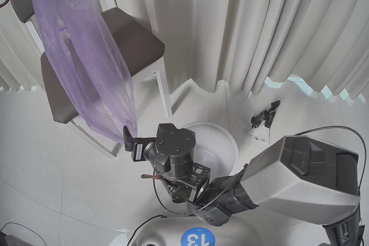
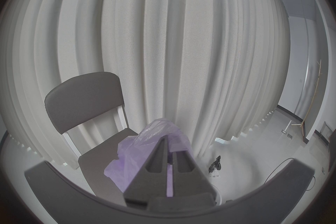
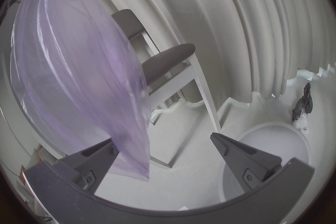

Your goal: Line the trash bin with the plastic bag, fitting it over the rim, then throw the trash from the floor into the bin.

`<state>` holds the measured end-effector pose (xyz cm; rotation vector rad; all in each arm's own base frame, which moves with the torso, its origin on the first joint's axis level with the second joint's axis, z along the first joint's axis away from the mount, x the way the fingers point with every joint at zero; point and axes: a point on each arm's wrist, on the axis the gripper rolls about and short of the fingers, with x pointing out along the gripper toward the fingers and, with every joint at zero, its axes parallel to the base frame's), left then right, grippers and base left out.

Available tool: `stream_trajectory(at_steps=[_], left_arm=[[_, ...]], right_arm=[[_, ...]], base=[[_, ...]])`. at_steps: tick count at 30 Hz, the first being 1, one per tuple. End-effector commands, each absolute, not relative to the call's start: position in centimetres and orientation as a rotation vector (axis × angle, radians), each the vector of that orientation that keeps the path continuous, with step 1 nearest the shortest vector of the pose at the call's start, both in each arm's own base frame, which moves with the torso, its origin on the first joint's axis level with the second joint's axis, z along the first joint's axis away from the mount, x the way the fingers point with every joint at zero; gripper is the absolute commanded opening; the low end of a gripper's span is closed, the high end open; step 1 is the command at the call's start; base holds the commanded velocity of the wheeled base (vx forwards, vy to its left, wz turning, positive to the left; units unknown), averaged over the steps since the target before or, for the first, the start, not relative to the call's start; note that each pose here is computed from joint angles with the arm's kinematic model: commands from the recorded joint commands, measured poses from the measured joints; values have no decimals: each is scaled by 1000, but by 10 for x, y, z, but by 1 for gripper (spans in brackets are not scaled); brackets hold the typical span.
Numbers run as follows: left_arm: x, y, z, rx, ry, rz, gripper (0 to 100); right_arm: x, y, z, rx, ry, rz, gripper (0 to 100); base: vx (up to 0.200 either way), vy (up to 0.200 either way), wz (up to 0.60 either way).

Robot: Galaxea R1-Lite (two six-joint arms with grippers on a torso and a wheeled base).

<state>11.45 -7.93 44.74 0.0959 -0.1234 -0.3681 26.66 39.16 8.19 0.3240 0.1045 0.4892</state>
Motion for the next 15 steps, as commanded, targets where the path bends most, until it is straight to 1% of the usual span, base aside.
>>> stream_trajectory(at_steps=[1, 15], left_arm=[[115, -80, 448, 96, -124, -368, 0], [115, -80, 447, 98, -120, -368, 0]], right_arm=[[271, 394, 63, 302, 128, 484, 100], [284, 396, 54, 305, 124, 469, 100]], base=[[0, 0, 0], [0, 0, 0]])
